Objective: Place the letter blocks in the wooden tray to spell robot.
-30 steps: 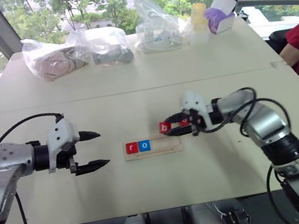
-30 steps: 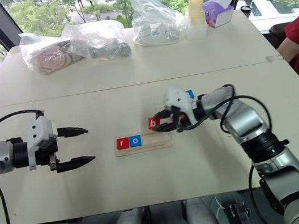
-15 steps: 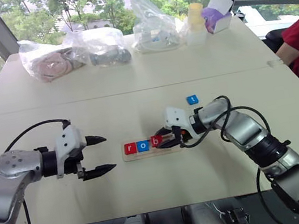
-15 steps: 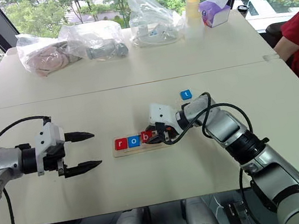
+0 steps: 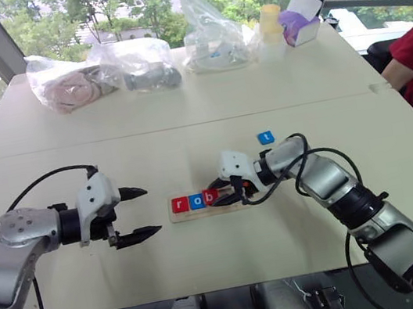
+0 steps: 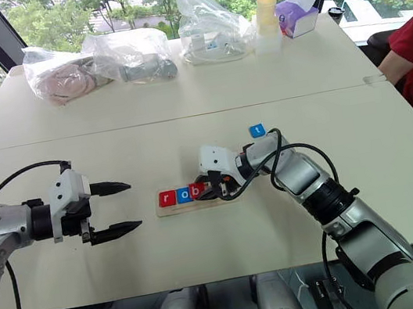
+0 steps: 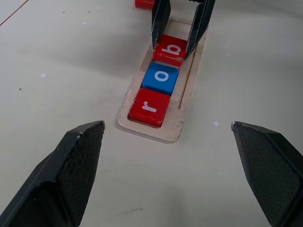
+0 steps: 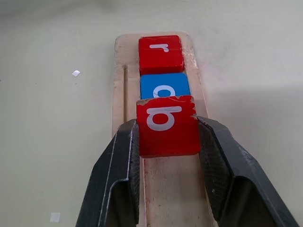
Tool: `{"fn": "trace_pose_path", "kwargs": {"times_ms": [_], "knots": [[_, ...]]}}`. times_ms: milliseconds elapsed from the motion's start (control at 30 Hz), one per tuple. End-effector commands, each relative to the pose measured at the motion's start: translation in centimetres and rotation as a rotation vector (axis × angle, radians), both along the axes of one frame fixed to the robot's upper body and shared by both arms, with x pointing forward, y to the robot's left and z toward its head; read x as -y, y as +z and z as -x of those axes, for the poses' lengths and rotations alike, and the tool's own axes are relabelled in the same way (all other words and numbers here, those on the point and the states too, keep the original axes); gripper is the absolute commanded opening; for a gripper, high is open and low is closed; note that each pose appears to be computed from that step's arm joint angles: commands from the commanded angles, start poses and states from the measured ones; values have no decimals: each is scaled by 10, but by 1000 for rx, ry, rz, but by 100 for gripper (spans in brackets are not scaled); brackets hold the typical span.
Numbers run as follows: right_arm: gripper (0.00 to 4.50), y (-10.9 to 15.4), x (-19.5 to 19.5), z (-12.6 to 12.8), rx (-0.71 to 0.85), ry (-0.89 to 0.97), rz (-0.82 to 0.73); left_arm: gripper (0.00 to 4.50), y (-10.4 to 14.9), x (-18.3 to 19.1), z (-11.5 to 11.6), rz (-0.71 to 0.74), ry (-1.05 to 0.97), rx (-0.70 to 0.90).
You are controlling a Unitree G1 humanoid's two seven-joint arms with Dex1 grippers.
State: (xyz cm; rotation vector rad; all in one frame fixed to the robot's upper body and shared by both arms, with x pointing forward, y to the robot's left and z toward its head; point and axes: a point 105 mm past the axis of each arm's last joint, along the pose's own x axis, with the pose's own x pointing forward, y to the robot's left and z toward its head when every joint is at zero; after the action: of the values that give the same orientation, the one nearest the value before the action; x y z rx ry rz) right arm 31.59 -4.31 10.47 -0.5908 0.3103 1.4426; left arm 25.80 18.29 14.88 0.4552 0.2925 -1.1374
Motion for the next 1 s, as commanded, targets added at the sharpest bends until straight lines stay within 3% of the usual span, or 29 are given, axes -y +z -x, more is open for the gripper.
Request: {"fn": "trace_pose_path", "kwargs": {"times_ms": [33, 200, 433, 800, 1000], "knots": [[221, 7, -4, 0, 38, 28, -9, 450, 10, 3, -1, 5, -7, 43], [446, 7, -3, 0, 45, 29, -2, 450, 11, 3, -2, 7, -5, 47], [446, 12, -1, 0, 49, 17, -23, 450, 11, 5, -3, 6, -3, 55], [446, 5, -11, 21, -17, 28, -67, 450, 11, 7, -8, 7, -4, 67], [446, 11, -8, 15, 22, -21, -83, 450, 10, 8, -8, 7, -4, 68]]}}
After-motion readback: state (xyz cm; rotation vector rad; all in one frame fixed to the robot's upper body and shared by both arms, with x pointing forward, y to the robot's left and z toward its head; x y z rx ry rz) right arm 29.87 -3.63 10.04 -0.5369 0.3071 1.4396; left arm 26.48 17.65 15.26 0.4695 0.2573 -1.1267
